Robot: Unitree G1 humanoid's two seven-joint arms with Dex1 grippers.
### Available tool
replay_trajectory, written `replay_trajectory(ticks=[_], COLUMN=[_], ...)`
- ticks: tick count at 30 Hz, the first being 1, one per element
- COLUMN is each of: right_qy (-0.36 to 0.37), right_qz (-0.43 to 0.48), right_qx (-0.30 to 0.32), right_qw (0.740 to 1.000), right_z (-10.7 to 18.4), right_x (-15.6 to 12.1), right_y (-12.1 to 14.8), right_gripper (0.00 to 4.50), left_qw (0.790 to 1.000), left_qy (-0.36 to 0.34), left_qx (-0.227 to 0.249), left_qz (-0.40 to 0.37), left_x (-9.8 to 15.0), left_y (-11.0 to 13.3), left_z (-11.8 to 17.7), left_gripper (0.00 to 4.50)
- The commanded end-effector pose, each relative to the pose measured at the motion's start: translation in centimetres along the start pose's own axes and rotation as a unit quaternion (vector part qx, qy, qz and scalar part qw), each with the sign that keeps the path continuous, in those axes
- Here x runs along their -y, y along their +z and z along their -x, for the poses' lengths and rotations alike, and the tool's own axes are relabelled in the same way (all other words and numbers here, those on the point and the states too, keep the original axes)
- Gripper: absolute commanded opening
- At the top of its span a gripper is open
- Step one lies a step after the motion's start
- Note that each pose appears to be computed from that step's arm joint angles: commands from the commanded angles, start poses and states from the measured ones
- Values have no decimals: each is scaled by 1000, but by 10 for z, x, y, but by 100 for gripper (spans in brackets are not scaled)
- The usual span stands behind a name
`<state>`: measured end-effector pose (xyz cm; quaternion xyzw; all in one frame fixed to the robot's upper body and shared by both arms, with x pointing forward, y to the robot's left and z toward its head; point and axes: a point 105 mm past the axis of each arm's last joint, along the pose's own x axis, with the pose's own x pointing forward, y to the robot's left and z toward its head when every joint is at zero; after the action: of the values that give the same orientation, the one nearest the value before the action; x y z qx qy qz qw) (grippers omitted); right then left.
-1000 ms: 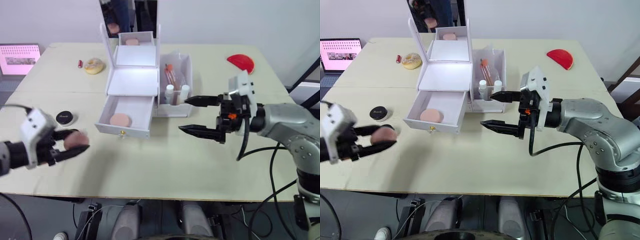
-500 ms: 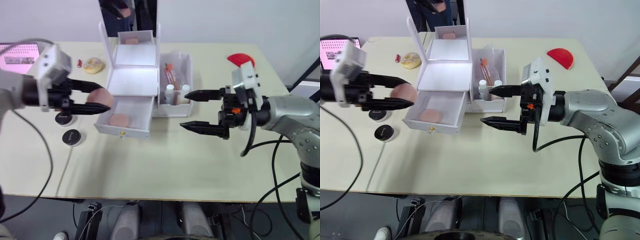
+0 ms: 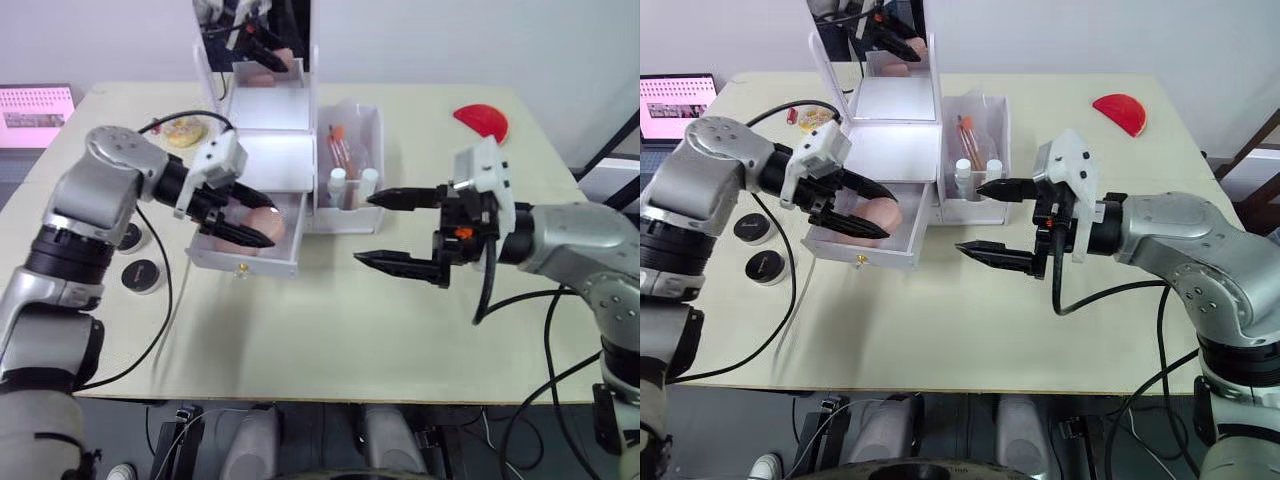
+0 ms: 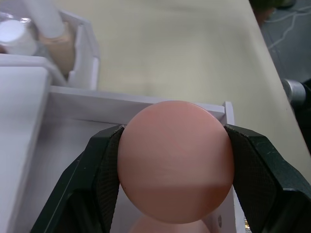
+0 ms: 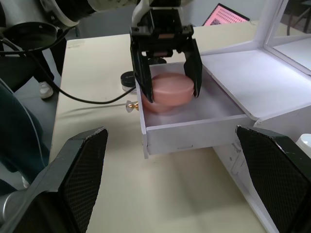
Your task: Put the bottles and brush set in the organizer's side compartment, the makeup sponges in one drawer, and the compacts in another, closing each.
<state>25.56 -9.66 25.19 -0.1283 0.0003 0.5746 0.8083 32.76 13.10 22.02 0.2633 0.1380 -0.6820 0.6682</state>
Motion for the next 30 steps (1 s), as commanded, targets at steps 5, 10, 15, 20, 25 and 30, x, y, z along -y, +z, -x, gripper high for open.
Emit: replay_trajectory(ticks=[5, 10, 15, 20, 25, 30], right_qy=[-10, -14, -16, -18, -21, -25], right_qz=[23, 24, 24, 22, 22, 24], right_qx=[14, 15, 16, 16, 16, 17], right_qw=[1000, 1000, 999, 999, 999, 999], right_z=[3, 2, 2, 2, 3, 4], right_x=[-2, 0, -1, 0, 1, 1], right_y=[12, 13, 13, 13, 13, 14], right_gripper=[450, 450, 450, 450, 450, 450], left_qw=[999, 999, 999, 1000, 1000, 1000], left_qy=[-2, -8, -6, -2, 4, 2], left_qx=[-6, -4, -5, 4, 6, -5], left_qz=[-36, -35, -31, -30, -28, -28], left_x=[-4, -2, -3, -4, -7, -7], left_y=[13, 13, 10, 14, 14, 4], left_z=[0, -4, -5, -6, -5, -9], left_gripper=[267, 267, 267, 267, 267, 267])
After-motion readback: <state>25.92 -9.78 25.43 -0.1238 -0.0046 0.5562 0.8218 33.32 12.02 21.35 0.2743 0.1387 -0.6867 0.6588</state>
